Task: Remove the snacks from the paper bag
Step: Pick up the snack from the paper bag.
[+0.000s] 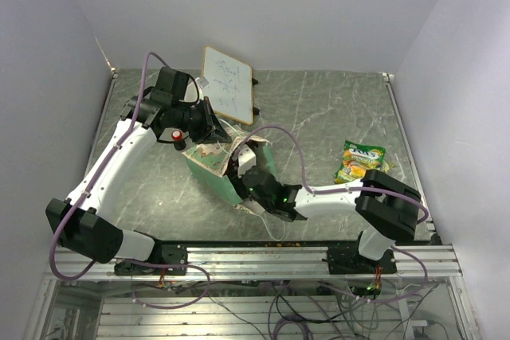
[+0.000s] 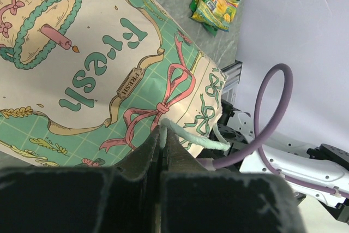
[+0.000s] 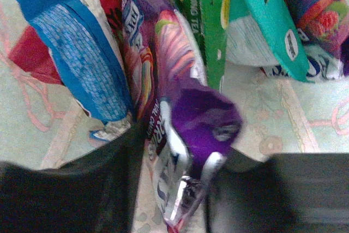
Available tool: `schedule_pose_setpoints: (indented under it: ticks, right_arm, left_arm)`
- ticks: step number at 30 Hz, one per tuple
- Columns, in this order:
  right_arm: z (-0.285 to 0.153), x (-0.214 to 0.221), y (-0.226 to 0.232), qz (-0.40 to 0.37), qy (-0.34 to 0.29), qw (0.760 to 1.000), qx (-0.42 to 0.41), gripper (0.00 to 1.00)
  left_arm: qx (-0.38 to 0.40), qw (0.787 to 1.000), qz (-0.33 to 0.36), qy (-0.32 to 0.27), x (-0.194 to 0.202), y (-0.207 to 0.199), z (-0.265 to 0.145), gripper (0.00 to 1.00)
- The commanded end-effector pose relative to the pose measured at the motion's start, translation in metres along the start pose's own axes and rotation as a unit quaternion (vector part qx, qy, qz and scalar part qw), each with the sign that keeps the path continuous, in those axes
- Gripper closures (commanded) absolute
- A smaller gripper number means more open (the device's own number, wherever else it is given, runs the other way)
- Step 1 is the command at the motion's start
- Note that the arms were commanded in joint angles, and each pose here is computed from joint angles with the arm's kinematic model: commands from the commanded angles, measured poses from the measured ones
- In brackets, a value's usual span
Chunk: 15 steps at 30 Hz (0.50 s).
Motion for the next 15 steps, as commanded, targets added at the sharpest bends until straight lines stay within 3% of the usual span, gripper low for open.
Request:
schedule_pose_setpoints:
  ticks: [1,8,15]
  right_arm:
    - [0.0,-0.026,0.014,0.011,-0.055,0.998,-0.032,0.7]
    - [-0.016,-0.033,0.018,-0.007,-0.046,0.997,-0.061,0.98]
    - [-0.049,-0.052,0.016,-0.012,-0.043,0.996,-0.082,1.0]
  left_arm:
    - [0.02,0.999,0.02,-0.015,-0.004,-0.012,-0.011,0.93]
    - [0.02,0.999,0.011,-0.024,-0.002,-0.01,-0.011,0.93]
    - [0.012,0.999,0.008,-0.037,-0.008,-0.008,-0.01,0.93]
Point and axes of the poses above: each gripper's point midway between its finger pads, its own z axis out along the fingers, its own y axis along the line the jaws close on, x = y × z, the point moved 1 cm from there along -z, back along the fingers, and after that the axes turned 10 degrees about z, right-handed, at the moved point
